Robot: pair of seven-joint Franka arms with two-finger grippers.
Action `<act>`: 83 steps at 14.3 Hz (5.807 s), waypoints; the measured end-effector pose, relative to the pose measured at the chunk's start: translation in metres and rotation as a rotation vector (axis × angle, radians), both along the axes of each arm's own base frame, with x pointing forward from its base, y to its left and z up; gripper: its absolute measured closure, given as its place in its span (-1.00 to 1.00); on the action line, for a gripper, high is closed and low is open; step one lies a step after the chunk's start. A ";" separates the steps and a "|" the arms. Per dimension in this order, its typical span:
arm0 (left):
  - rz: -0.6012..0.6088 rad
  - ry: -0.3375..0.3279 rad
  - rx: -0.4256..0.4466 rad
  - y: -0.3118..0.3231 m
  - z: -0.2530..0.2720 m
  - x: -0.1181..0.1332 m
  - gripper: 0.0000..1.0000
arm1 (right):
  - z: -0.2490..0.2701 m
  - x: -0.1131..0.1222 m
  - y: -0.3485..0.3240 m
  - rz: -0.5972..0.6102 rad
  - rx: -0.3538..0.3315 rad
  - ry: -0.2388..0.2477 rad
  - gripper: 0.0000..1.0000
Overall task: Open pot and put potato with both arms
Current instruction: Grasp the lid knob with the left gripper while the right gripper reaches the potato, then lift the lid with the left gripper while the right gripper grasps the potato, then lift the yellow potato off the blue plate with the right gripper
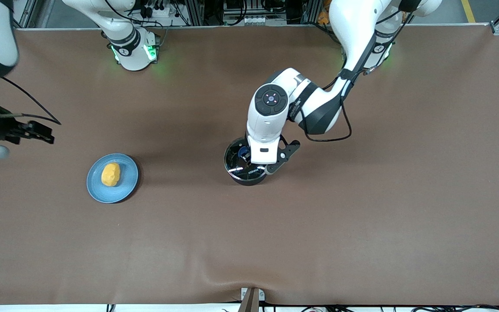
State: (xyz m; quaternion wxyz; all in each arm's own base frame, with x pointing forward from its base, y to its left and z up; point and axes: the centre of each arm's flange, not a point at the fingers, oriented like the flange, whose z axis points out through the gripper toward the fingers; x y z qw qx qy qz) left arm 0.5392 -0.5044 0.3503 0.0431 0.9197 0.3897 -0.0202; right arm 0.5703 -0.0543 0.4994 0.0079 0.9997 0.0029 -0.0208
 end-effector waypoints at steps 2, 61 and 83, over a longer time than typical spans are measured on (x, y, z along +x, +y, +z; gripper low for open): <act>0.031 0.003 -0.002 -0.010 -0.010 -0.006 -1.00 | -0.031 -0.001 0.001 0.002 0.000 -0.009 -1.00; -0.126 -0.052 -0.038 0.241 0.117 0.120 -0.21 | -0.309 -0.010 0.038 -0.026 0.045 -0.048 -0.08; -0.474 0.032 -0.030 0.403 0.073 0.146 -0.21 | -0.021 0.022 0.167 0.017 0.070 -0.021 -0.08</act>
